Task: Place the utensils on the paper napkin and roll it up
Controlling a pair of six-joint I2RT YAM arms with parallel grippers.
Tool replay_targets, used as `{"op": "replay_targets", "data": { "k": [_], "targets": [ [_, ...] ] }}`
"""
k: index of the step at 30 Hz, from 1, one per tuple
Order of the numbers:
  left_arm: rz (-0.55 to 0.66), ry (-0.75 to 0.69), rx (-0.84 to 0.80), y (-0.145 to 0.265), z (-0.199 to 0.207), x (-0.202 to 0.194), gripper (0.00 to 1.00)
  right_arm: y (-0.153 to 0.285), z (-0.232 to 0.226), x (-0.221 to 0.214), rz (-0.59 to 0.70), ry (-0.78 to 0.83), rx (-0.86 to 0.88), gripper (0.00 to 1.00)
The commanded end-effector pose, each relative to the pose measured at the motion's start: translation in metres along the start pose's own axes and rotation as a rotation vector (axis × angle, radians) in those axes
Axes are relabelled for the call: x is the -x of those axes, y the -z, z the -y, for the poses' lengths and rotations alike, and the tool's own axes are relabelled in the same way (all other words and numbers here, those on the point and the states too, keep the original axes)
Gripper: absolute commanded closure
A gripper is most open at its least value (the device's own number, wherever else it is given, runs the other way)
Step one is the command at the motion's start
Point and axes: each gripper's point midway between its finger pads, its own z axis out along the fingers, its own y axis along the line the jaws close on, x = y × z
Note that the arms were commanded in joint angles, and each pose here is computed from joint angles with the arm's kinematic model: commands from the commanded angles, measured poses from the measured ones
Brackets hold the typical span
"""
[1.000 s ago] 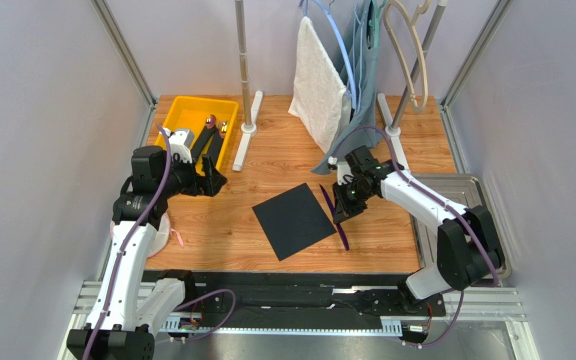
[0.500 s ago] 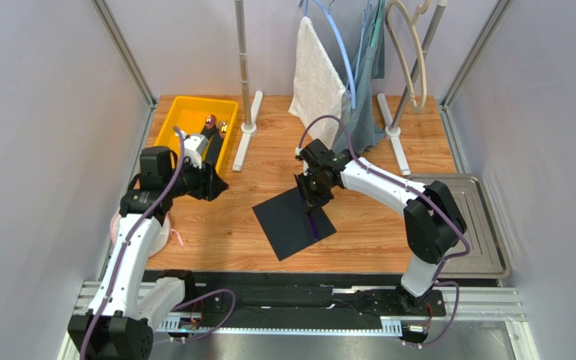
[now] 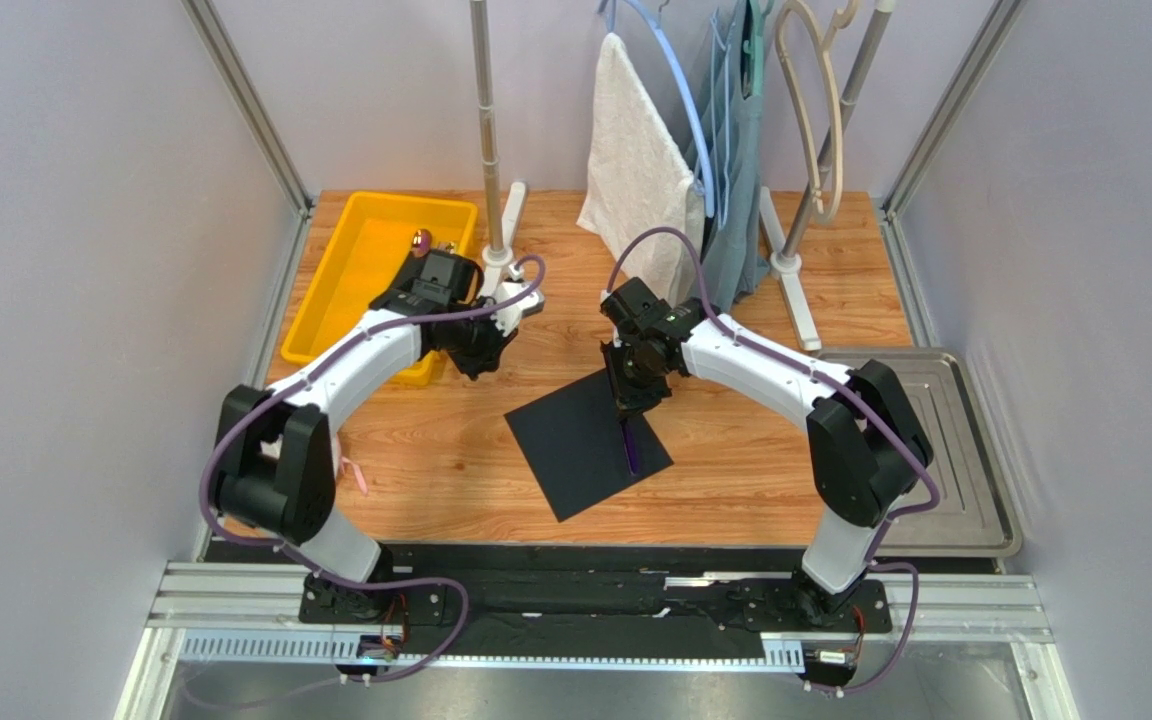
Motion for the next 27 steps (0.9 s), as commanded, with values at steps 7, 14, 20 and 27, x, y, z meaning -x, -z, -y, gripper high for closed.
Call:
{"op": "replay_targets", "data": {
  "k": [7,14,20,27],
  "targets": [
    [-0.148,-0.111,0.084,-0.045,-0.003,-0.011,1.00,-0.008,0.018,0.009,0.024,-0.071,-0.040,1.00],
    [-0.227,-0.169,0.074,-0.060,0.007,-0.024,1.00,-0.009,0.026,0.013,0.024,-0.090,-0.043,1.00],
    [-0.255,-0.187,-0.011,-0.062,0.031,-0.037,1.00,-0.014,0.030,0.014,0.013,-0.103,-0.053,1.00],
    [-0.317,-0.202,-0.058,-0.070,0.050,-0.055,1.00,-0.016,0.041,0.014,0.003,-0.123,-0.064,1.00]
  ]
}}
